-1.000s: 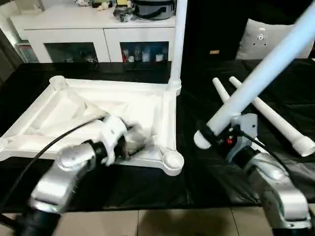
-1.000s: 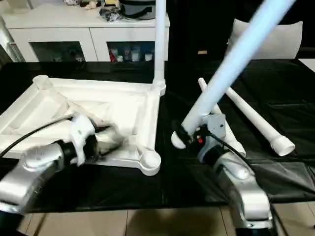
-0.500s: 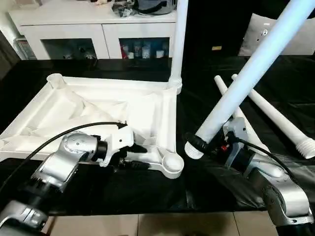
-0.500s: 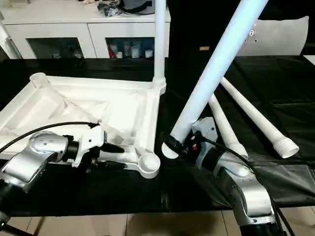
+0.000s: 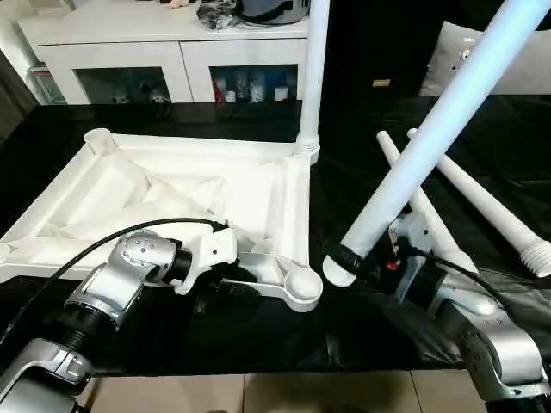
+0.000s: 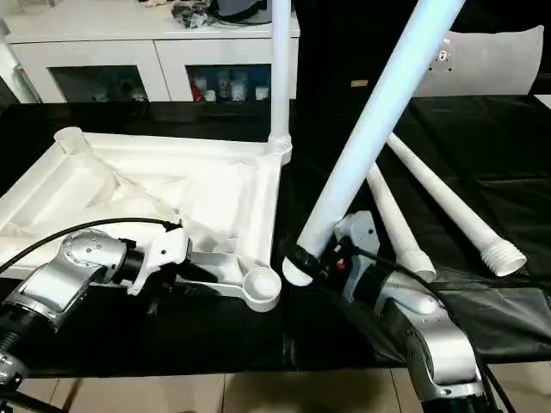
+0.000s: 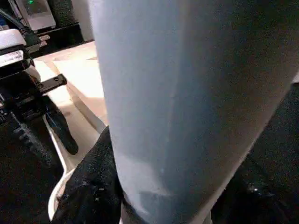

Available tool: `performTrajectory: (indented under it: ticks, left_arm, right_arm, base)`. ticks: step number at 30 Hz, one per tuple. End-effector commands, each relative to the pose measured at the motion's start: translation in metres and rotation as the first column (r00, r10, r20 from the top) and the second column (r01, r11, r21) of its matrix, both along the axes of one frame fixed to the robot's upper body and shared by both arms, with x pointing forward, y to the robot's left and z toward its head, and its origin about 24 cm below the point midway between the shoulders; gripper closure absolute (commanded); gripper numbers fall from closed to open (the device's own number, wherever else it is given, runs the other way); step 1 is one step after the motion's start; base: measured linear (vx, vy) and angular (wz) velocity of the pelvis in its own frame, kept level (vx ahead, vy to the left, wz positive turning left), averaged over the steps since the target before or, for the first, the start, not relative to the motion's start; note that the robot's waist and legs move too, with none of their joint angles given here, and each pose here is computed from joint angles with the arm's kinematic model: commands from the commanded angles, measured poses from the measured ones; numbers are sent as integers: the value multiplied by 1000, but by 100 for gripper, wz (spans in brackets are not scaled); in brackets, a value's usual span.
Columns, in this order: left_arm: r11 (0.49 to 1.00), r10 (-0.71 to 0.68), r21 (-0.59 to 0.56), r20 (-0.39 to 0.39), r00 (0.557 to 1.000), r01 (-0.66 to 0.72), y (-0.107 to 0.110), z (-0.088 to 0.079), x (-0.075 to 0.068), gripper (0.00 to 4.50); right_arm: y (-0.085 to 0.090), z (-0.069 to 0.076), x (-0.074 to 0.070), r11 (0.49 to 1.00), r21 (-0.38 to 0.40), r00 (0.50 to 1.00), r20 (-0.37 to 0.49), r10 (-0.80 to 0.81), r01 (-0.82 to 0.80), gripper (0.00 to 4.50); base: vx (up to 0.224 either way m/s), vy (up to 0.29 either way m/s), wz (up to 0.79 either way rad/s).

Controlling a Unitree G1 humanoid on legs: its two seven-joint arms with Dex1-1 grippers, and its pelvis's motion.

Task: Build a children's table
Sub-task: Rotate table base

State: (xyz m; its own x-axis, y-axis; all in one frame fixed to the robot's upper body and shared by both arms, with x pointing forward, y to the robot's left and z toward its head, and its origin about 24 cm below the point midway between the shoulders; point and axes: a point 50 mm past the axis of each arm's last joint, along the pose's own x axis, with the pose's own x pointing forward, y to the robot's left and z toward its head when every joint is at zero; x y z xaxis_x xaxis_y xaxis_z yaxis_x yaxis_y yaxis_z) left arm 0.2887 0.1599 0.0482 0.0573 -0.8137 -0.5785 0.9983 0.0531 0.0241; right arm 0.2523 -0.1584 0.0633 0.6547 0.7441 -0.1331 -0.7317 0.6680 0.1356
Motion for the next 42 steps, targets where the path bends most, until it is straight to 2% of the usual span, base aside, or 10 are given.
performTrajectory:
  ticks: [1,11,12,18,21,24,29,32,37,42]
  left_arm:
    - [1000,-21,18,15,1000,21,0,3,2,373]
    - [978,199,-56,-59,978,-202,-4,-6,1,439]
    - [946,316,-58,-78,946,-320,-8,-11,3,439]
    - [856,515,-19,-72,854,-517,-21,-28,2,450]
    - [855,516,-23,-41,855,-518,-24,-28,0,450]
    - [917,393,-89,25,919,-389,-34,-20,-10,450]
    - [944,321,-94,33,947,-316,-37,-18,-14,450]
    - [945,318,-103,51,947,-312,-39,-15,-10,450]
    - [931,353,-104,6,936,-351,-35,-14,0,385]
    - [941,334,-67,62,940,-330,-29,-13,4,352]
  right_arm:
    - [1,4,0,1000,6,1000,14,19,-19,259]
    - [3,13,10,999,45,1000,16,-24,24,259]
    - [4,17,14,999,44,999,22,-28,27,259]
    - [12,29,25,1000,7,998,65,22,-22,259]
    - [13,29,27,999,-18,997,64,49,-48,259]
    - [12,25,34,992,-100,995,43,86,-81,259]
    - [14,23,45,979,-161,990,33,134,-127,259]
    - [15,24,49,975,-163,987,28,160,-153,259]
    - [19,25,51,968,-154,979,28,202,-196,259]
    - [21,27,52,966,-136,973,36,227,-220,259]
  base:
    - [0,0,0]
    - [0,0,0]
    - [0,0,0]
    - [0,0,0]
    - [0,0,0]
    - [0,0,0]
    - [0,0,0]
    - [0,0,0]
    - [0,0,0]
    - [0,0,0]
